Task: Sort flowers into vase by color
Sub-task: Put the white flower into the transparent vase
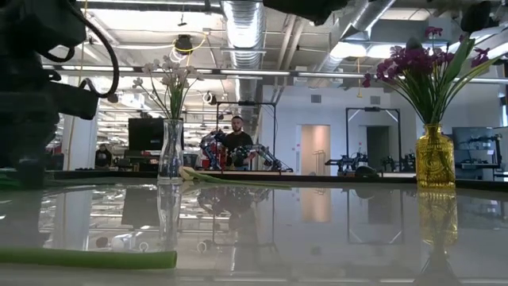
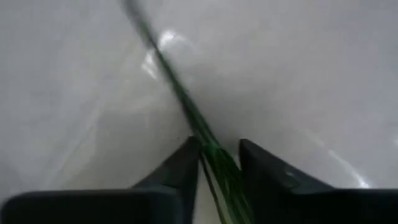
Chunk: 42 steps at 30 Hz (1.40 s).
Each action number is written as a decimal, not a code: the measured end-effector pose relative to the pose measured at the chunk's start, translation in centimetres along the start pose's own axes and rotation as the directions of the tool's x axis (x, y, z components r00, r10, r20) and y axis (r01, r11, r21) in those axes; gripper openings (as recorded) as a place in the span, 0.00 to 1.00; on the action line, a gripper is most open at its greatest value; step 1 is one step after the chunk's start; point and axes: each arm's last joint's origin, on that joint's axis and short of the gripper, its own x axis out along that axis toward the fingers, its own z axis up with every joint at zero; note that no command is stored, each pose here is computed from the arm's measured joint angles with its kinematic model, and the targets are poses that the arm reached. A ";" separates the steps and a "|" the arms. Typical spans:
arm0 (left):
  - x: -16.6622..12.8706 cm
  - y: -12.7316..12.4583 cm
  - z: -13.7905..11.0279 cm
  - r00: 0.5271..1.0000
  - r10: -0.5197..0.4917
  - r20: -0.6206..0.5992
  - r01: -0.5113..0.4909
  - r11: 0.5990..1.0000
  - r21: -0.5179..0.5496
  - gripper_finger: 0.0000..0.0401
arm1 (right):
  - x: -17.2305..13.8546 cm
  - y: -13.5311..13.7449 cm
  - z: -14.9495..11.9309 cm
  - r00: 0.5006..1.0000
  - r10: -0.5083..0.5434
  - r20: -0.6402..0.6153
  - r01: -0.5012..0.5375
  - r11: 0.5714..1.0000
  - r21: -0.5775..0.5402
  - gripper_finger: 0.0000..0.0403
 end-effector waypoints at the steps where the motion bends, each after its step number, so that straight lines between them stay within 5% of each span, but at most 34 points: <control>1: -0.3 -0.4 0.1 1.000 -0.024 -0.007 0.024 0.999 0.023 0.20 | 0.0 0.0 0.2 1.000 -0.003 0.015 0.003 1.000 -0.013 0.71; 4: -1.1 -1.6 0.8 0.992 -0.127 0.008 0.125 0.987 0.096 0.04 | 0.0 -0.1 0.5 0.999 -0.005 0.054 0.010 0.996 -0.092 0.71; 12: -3.3 -3.4 4.5 0.911 -0.322 0.256 0.260 0.933 0.248 0.01 | 0.8 0.1 0.9 0.997 0.044 0.059 -0.018 0.921 -0.390 0.71; 18: -5.8 -3.4 8.5 0.819 -0.433 0.375 0.333 0.893 0.303 0.00 | 4.8 0.8 0.8 0.984 0.009 -0.179 -0.106 0.834 -0.542 0.71; 22: -6.8 -3.0 10.2 0.796 -0.456 0.398 0.358 0.885 0.299 0.00 | 7.2 1.1 1.0 0.915 -0.129 -0.382 -0.142 0.785 -0.603 0.71; 27: -6.9 -2.2 10.9 0.789 -0.495 0.364 0.408 0.865 0.292 0.00 | 9.8 1.5 0.9 0.840 -0.297 -0.455 -0.114 0.722 -0.683 0.71; 33: -6.8 -1.8 11.0 0.799 -0.495 0.342 0.405 0.863 0.303 0.00 | 12.1 1.8 -0.9 0.779 -0.419 -0.466 -0.153 0.594 -0.790 0.71; 38: -6.7 -1.7 10.9 0.813 -0.482 0.328 0.394 0.869 0.300 0.00 | 13.0 1.5 -2.3 0.745 -0.464 -0.479 -0.159 0.574 -0.803 0.63; 42: -6.7 -1.7 10.9 0.815 -0.476 0.330 0.377 0.869 0.321 0.00 | 13.1 1.5 -2.3 0.745 -0.469 -0.474 -0.146 0.579 -0.802 0.46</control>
